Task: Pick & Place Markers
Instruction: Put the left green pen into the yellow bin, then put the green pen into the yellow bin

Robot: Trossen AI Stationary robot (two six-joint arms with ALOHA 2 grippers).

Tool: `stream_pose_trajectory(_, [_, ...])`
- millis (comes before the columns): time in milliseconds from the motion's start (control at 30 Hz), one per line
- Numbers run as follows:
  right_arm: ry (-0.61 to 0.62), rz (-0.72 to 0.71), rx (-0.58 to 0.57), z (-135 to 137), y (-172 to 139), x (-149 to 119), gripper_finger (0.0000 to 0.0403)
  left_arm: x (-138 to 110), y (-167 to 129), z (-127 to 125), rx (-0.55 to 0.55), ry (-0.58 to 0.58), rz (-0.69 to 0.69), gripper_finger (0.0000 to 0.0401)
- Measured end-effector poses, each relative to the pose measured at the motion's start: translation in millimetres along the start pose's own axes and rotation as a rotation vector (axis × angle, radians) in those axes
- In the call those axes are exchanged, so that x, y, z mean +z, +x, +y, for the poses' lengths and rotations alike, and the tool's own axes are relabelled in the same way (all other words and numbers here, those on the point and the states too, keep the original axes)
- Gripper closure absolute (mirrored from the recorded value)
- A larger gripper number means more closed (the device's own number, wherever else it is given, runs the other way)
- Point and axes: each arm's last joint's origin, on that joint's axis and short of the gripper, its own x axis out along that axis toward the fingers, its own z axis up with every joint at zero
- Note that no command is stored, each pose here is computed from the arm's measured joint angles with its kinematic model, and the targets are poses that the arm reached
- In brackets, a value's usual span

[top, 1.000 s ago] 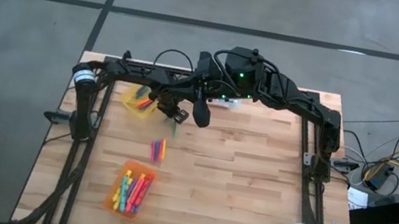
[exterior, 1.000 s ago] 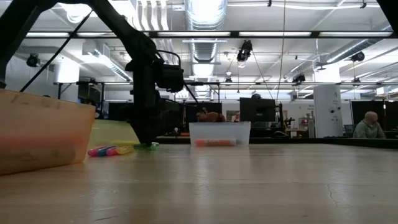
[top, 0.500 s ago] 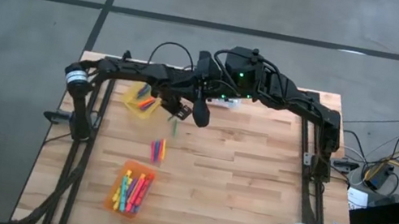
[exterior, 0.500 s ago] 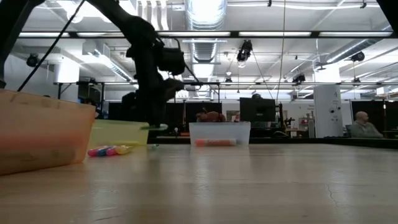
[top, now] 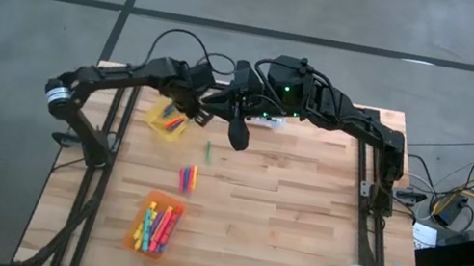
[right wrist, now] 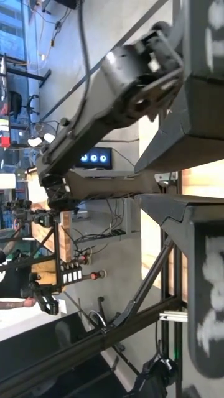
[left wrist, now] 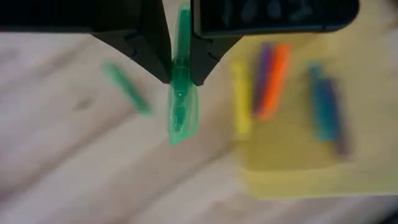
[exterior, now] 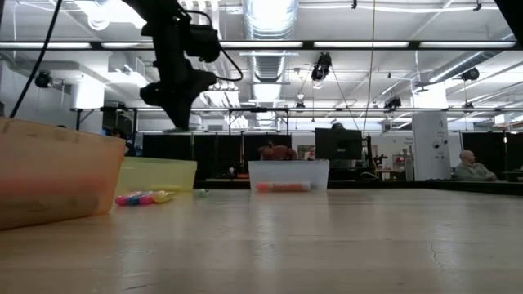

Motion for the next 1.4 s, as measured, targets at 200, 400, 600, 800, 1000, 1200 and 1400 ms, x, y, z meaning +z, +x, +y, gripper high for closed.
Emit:
stream_pose_trajectory(200, [0.002,0.000,0.000,-0.1,0.3,-0.1,0.0346,1.5,-12.3,20.6,0.102,0.012,-0.049,0.0371])
stream_pose_trajectory(400, [0.001,-0.001,0.000,-0.1,0.3,0.0,0.0346,4.1,1.2,46.4,0.186,-0.041,-0.019,0.0371])
stream_pose_trajectory(600, [0.001,-0.001,0.001,0.2,0.4,-0.1,0.0346,-10.9,30.8,63.6,0.191,-0.078,0.107,0.0371])
stream_pose_trajectory(800, [0.001,-0.001,0.001,0.2,0.4,-0.1,0.0346,-24.8,51.6,70.6,0.194,-0.110,0.144,0.0357])
stream_pose_trajectory(1000, [-0.003,0.000,0.001,0.2,0.5,-0.2,0.0346,-24.4,54.5,70.7,0.174,-0.110,0.125,0.0311])
stream_pose_trajectory(1200, [-0.002,0.001,0.001,0.2,0.6,-0.4,0.0346,-21.0,48.4,67.6,0.123,-0.135,0.136,0.0283])
stream_pose_trajectory(1400, [0.001,0.003,0.001,0.2,0.6,-0.5,0.0346,-9.0,30.6,46.6,-0.084,-0.163,0.126,0.0281])
